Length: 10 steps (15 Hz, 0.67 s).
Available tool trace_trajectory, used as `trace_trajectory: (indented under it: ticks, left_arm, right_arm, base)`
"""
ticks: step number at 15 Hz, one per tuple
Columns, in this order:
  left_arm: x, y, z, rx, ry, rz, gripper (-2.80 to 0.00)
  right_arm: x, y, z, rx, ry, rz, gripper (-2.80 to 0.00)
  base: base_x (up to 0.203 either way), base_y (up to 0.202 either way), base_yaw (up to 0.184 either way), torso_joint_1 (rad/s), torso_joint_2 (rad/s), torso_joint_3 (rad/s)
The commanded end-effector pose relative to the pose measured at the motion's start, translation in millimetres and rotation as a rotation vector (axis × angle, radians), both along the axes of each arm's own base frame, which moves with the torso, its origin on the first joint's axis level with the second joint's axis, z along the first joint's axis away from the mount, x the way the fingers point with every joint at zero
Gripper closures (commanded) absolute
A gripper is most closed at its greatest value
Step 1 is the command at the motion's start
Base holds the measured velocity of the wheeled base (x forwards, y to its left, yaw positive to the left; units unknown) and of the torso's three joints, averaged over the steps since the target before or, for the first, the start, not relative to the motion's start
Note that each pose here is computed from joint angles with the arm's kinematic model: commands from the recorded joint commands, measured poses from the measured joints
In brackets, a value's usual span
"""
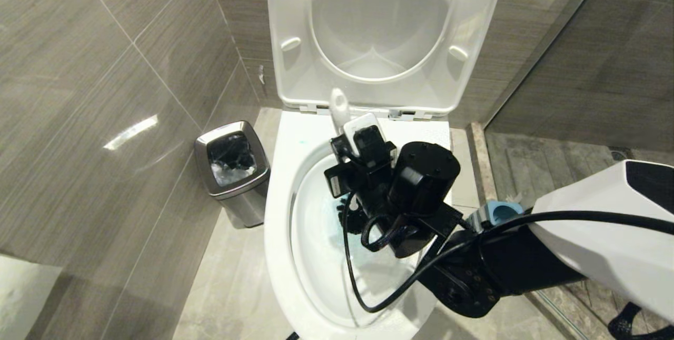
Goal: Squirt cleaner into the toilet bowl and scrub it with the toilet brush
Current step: Scrub the toilet bowl
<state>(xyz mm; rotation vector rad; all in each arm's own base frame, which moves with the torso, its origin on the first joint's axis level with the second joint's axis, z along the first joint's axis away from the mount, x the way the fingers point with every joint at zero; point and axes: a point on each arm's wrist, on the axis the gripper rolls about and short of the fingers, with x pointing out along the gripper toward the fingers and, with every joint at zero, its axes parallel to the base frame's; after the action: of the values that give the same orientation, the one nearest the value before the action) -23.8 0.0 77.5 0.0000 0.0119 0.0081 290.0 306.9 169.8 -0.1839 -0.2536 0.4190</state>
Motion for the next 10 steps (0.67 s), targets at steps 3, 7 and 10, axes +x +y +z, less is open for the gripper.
trace_trajectory:
  ticks: [3, 7, 10]
  left_arm:
    - [0, 0, 0, 0.0, 0.0, 0.001, 0.0]
    - [0, 0, 0, 0.0, 0.0, 0.001, 0.0]
    - [0, 0, 0, 0.0, -0.001, 0.001, 0.0]
  right_arm:
    - [-17, 41, -20, 0.041, 0.036, 0.063, 0.0]
    - [1, 69, -11, 0.117, -0.026, 0.069, 0.0]
    - [28, 70, -1, 0.125, -0.048, 0.031, 0.0]
  base:
    - [0.0, 0.0, 0.0, 0.0, 0.0, 0.0]
    - [0.0, 0.0, 0.0, 0.0, 0.0, 0.0]
    - [0.0, 0.0, 0.0, 0.0, 0.0, 0.0]
